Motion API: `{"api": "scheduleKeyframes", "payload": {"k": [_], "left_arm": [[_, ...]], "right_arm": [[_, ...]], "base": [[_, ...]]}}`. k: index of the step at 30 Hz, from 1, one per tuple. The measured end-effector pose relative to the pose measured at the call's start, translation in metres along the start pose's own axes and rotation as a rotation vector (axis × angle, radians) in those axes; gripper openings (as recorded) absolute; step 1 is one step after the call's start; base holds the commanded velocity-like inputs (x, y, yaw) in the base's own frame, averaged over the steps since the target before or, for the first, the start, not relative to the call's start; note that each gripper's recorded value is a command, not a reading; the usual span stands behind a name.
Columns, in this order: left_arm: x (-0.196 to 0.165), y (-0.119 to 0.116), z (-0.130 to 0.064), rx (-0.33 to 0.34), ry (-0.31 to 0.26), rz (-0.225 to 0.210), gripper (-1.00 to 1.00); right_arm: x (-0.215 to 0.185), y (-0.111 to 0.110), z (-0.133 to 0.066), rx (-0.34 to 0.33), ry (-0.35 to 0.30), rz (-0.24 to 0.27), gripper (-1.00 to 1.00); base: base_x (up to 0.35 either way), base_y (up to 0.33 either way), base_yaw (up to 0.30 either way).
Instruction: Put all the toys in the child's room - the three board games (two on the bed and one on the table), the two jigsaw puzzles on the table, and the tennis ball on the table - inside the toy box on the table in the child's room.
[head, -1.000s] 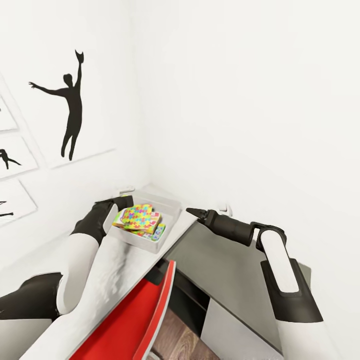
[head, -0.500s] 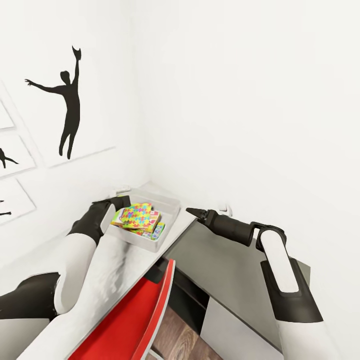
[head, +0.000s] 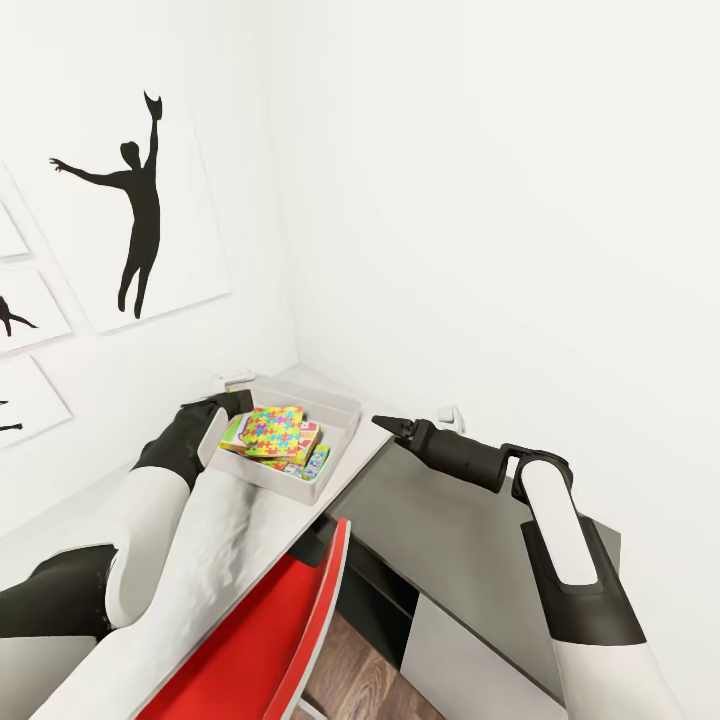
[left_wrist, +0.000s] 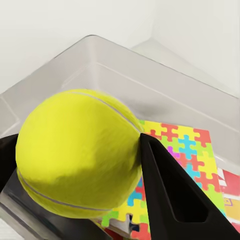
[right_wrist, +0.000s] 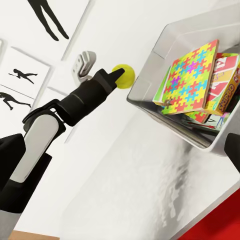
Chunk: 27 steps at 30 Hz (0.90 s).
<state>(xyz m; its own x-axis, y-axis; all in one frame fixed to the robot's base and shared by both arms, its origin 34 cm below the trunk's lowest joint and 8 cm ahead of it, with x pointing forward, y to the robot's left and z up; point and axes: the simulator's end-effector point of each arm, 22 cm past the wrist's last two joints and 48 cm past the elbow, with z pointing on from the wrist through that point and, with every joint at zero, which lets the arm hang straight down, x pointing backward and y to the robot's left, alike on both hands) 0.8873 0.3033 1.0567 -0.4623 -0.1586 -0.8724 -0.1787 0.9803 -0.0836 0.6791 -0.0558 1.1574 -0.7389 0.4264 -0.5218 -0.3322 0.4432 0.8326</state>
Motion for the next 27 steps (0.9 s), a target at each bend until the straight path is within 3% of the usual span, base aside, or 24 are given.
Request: {"api": "scheduleKeyframes", "payload": {"k": [27], "left_arm": [[-0.0018, 0.0083, 0.0032, -0.012, -0.017, 0.001, -1.0]], "right_arm": [[0.0013, -0.0031, 0.0016, 0.002, 0.003, 0.006, 1.0]], "base": [[0.0, 0.0, 0.0]]}}
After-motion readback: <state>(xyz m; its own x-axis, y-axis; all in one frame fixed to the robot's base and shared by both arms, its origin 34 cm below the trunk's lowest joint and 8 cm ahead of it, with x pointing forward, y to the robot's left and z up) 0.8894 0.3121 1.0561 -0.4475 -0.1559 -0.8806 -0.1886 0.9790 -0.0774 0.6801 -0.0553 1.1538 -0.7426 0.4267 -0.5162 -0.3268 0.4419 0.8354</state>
